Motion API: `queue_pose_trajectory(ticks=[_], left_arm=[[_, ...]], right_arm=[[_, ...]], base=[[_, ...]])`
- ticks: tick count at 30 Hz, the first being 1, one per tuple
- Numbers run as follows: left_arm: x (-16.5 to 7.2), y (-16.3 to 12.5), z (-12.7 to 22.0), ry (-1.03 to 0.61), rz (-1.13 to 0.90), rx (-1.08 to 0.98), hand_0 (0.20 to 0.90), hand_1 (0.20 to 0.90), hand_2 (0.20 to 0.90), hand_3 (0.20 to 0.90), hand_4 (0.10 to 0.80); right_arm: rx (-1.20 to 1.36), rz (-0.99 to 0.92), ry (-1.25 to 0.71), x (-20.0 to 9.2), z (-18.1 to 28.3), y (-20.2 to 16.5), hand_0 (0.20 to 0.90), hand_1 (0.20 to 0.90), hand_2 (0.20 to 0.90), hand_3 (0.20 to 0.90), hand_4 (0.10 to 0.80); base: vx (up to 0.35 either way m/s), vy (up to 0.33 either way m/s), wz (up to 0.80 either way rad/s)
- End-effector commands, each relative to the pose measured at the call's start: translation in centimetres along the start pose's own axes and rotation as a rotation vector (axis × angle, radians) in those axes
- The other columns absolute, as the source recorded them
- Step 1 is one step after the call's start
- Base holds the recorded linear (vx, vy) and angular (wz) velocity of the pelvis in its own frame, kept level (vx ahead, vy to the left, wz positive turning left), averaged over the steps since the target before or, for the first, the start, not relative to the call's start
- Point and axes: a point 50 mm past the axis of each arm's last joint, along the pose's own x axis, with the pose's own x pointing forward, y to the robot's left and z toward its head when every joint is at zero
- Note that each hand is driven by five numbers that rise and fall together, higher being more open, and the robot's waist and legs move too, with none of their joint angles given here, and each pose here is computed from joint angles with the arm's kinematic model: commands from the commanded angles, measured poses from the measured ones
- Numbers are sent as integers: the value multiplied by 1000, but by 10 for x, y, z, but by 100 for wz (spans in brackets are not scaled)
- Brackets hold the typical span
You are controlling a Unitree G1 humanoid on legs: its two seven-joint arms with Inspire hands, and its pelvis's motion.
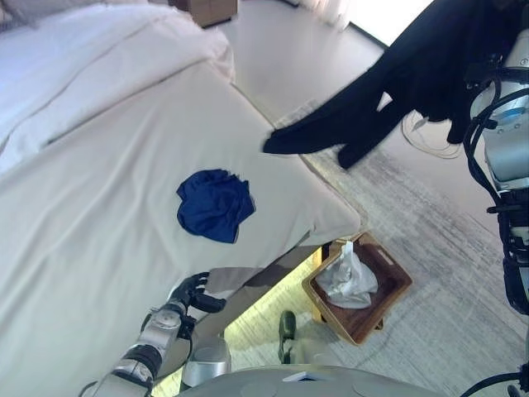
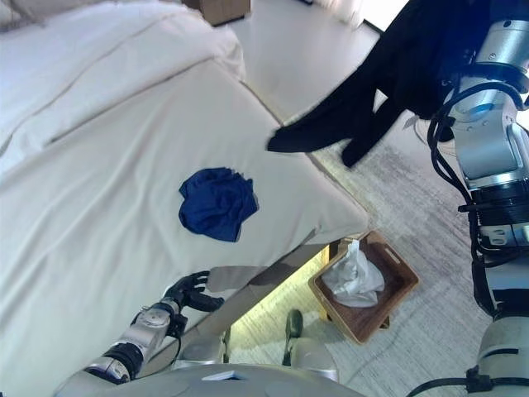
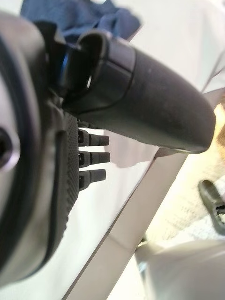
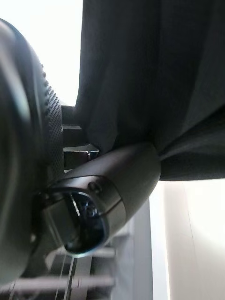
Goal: Pick up the clothes from the bed and place them into the basket
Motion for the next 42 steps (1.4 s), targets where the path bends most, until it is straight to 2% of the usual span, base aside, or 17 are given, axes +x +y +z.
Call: queue_pose_trajectory(ticks=[1,6,12,29,34,42], left_arm=[[-9,1,-43,148,-16,96,900,900,900,900,800],[-12,6,-51,180,5,97,900,900,900,900,800],[-13,7,-54,170,11,85,900,900,900,900,800],[-7,0,-30,65,-25,82,900,900,900,900,800],[-6,3,-28,60,-18,79,900,900,900,900,800],[-1,1,-10,-4,-12,58,900,900,900,900,800]], right_arm=[[24,-8,-7,20,-3,-27,300,300,300,200,100],[-23,107,111,6,-30,-16,300,300,300,200,100],[-74,129,176,-10,-52,-14,300,300,300,200,100],[-144,195,272,-63,-83,-8,300,300,300,200,100],[-141,262,281,-85,-87,4,300,300,300,200,100],[-176,362,354,-101,-101,27,300,300,300,200,100]], base=[[-4,-96,-17],[-17,-94,-11],[-46,-67,-1],[-45,-6,-1],[-54,-26,-11],[-89,-19,-5]])
